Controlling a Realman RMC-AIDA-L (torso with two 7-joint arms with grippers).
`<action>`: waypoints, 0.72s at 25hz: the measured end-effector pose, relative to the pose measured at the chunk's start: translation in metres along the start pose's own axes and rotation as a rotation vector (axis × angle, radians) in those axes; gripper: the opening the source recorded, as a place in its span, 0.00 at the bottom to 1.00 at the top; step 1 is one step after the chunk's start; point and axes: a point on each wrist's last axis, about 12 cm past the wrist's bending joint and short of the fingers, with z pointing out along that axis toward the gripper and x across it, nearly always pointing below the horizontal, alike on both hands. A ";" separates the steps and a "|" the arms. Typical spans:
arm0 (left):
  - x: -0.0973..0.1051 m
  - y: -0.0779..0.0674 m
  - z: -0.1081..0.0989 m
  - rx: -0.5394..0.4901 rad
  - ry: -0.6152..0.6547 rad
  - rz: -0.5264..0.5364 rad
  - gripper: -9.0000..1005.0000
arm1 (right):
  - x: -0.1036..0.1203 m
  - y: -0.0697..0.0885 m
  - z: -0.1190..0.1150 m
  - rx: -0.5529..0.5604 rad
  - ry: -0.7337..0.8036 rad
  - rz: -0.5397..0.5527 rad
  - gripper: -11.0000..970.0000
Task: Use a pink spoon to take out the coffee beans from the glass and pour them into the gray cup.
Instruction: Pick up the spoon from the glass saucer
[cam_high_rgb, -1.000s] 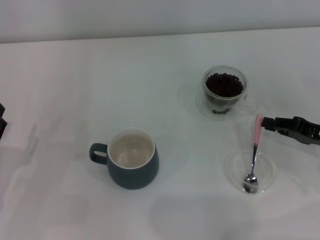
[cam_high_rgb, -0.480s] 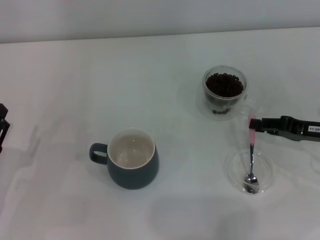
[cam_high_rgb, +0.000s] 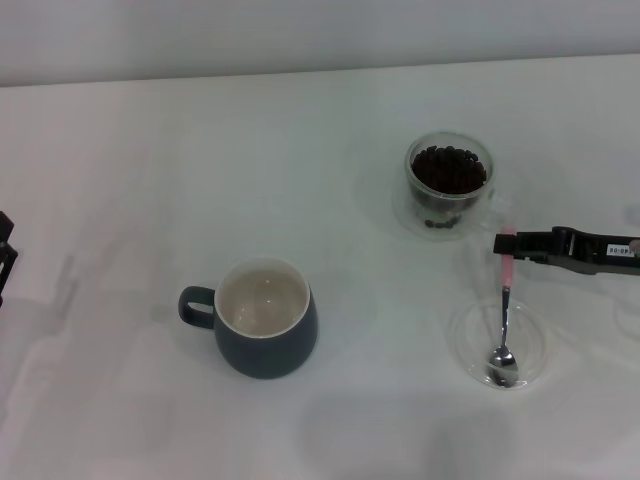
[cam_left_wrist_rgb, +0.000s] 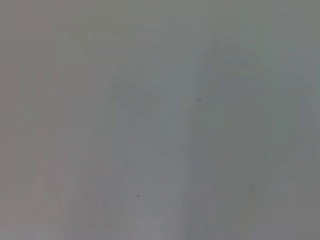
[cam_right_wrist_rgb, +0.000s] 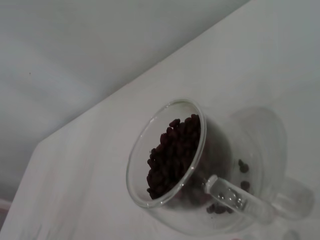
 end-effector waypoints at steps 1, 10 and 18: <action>0.000 0.000 0.000 0.000 0.000 0.000 0.62 | -0.001 0.001 0.001 -0.001 0.002 -0.002 0.30; 0.000 0.001 0.002 -0.005 -0.001 0.000 0.62 | -0.004 0.003 0.005 0.000 0.011 -0.015 0.30; 0.000 0.003 0.000 -0.014 0.001 0.002 0.62 | -0.004 0.003 0.005 -0.003 0.002 -0.009 0.27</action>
